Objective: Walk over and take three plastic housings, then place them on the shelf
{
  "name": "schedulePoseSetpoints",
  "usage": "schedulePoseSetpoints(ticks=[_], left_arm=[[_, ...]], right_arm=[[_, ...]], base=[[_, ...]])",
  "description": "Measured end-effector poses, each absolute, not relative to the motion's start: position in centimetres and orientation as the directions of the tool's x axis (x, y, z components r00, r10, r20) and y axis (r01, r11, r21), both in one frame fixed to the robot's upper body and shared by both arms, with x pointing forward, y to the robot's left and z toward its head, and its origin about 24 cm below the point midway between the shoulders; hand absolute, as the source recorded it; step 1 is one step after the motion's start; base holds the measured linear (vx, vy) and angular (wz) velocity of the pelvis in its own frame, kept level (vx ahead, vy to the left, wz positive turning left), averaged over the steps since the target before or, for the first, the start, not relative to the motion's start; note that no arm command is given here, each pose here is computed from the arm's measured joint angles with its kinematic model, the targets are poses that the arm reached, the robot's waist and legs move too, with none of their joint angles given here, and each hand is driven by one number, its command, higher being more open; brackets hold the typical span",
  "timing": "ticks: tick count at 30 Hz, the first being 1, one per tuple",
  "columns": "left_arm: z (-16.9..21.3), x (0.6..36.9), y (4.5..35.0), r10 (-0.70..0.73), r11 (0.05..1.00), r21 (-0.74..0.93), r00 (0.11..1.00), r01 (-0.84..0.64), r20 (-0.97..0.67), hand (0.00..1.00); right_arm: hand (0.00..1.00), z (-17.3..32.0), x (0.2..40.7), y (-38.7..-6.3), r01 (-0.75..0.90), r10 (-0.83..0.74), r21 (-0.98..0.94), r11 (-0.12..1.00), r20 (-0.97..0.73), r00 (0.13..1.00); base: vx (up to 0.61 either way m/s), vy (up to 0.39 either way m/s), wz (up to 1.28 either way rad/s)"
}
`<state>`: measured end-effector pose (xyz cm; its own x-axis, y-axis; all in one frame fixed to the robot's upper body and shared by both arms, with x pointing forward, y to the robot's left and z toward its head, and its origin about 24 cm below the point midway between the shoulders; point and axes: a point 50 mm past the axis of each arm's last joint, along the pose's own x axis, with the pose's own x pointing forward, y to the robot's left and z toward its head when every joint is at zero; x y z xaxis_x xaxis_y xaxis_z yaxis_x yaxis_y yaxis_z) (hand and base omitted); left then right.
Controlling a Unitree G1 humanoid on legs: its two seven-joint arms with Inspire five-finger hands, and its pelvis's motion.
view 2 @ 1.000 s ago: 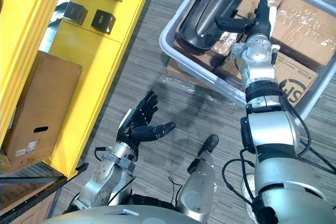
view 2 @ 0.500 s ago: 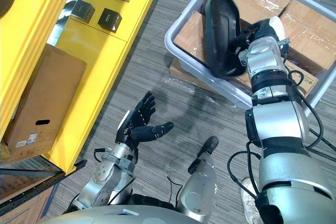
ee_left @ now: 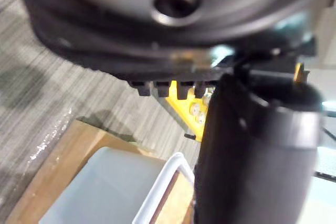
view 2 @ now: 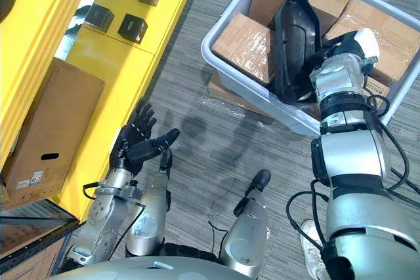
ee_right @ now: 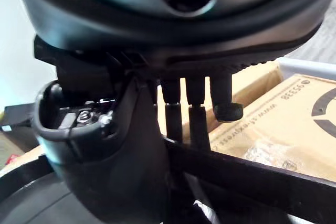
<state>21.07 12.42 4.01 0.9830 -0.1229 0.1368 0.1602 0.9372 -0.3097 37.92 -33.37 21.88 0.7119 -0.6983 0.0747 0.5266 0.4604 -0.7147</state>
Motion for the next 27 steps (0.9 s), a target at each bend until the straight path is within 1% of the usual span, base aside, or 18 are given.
schedulePoseSetpoints(ticks=[3,6,9,11,13,14,16,19,21,25,27], left_arm=[[5.5,21.2,12.0,-0.158,0.926,-0.306,0.963,0.221,0.218,1.00],[7.4,21.9,11.6,-0.204,0.902,-0.310,0.928,0.302,0.311,1.00],[9.1,23.3,10.7,-0.281,0.844,-0.345,0.886,0.411,0.368,1.00],[10.1,24.3,9.8,-0.350,0.803,-0.356,0.862,0.478,0.368,1.00],[10.7,25.6,8.6,-0.436,0.740,-0.401,0.839,0.540,0.325,1.00],[10.6,25.9,8.2,-0.461,0.728,-0.406,0.832,0.553,0.308,1.00],[10.0,26.9,7.1,-0.529,0.702,-0.429,0.819,0.569,0.221,1.00],[8.8,27.9,6.6,-0.574,0.692,-0.464,0.811,0.553,0.112,1.00],[8.6,28.4,6.4,-0.583,0.685,-0.489,0.809,0.540,0.078,1.00],[10.4,29.9,5.9,-0.550,0.710,-0.463,0.829,0.530,0.105,1.00],[11.4,30.6,5.8,-0.503,0.730,-0.461,0.853,0.505,0.138,1.00]], right_arm=[[0.00,22.1,38.0,-33.2,0.563,-0.683,-0.697,0.444,0.142,0.716],[0.00,23.8,38.1,-32.6,0.645,-0.664,-0.632,0.429,0.264,0.700],[0.00,25.8,38.2,-31.4,0.712,-0.610,-0.568,0.412,0.409,0.679],[0.00,26.9,38.2,-30.7,0.738,-0.566,-0.544,0.399,0.487,0.665],[0.00,28.0,38.1,-29.7,0.763,-0.508,-0.515,0.391,0.570,0.646],[0.00,28.1,38.0,-29.5,0.766,-0.496,-0.510,0.392,0.584,0.643],[0.00,28.2,38.0,-28.1,0.762,-0.429,-0.506,0.405,0.631,0.647],[0.00,27.1,38.2,-26.2,0.737,-0.360,-0.518,0.434,0.650,0.669],[0.00,26.0,38.2,-25.4,0.718,-0.324,-0.538,0.440,0.651,0.686],[0.00,22.6,38.3,-23.6,0.662,-0.305,-0.560,0.499,0.601,0.738],[0.00,20.9,38.4,-22.3,0.624,-0.300,-0.561,0.545,0.564,0.769]], base=[[0.00,0.000,0.00],[0.00,-0.011,-0.01],[0.00,-0.027,-0.09],[0.00,-0.032,-0.12],[0.00,-0.035,-0.15],[0.00,-0.033,-0.22],[0.01,-0.031,-0.23],[0.01,-0.041,-0.20],[0.01,-0.038,-0.24],[0.00,-0.028,-0.13],[0.00,-0.011,-0.19]])
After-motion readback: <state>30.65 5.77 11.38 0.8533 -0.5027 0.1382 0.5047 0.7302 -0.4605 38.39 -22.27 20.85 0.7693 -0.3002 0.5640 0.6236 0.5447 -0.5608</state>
